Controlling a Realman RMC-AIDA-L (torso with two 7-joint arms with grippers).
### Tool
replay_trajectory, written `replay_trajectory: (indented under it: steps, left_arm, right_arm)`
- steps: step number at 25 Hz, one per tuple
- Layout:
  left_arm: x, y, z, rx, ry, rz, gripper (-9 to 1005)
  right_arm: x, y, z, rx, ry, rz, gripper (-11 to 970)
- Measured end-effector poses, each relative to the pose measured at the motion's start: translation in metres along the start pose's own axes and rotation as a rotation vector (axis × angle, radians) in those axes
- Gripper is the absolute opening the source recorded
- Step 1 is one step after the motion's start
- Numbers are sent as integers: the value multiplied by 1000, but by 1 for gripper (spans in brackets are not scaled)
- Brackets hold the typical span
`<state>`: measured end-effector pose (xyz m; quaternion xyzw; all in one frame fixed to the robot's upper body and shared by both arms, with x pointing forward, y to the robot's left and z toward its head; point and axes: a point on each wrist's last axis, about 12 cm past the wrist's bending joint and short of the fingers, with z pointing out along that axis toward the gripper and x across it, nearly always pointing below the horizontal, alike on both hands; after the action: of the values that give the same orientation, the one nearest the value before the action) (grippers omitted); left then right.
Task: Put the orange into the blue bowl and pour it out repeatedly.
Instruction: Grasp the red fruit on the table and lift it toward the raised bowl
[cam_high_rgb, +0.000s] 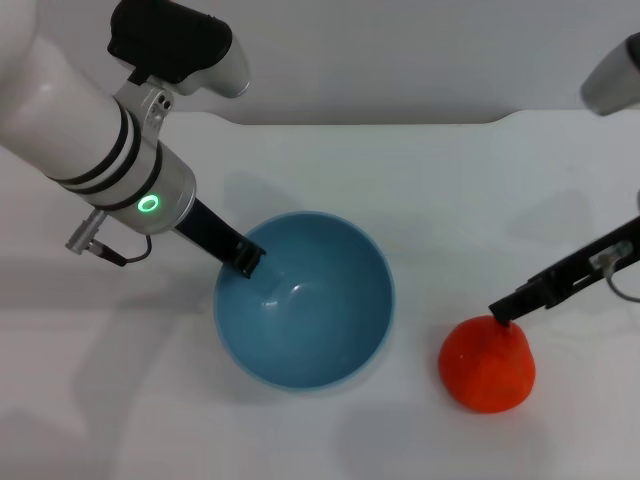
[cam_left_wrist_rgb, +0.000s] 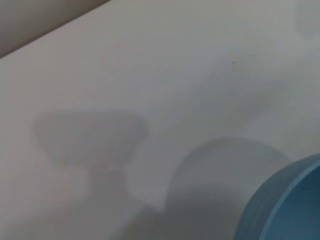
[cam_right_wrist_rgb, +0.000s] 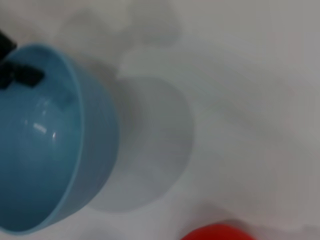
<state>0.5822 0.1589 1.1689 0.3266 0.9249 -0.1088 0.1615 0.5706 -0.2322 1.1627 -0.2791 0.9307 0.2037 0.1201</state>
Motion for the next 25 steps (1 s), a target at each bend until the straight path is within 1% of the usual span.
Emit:
replay_trajectory:
  steps: [14,23,25]
  left_arm:
    - [-2,-1,-1,-1,-4,7,-2]
    - [-2,-1,-1,0,-1,7,-2]
    - [-2,-1,-1,0,-2,8,-2]
  right_arm:
    - [2,6,46,-53,117,6,422]
    - [4,6,48,-46,119,-7,419]
    - [6,5,46,-45,113,-4,334]
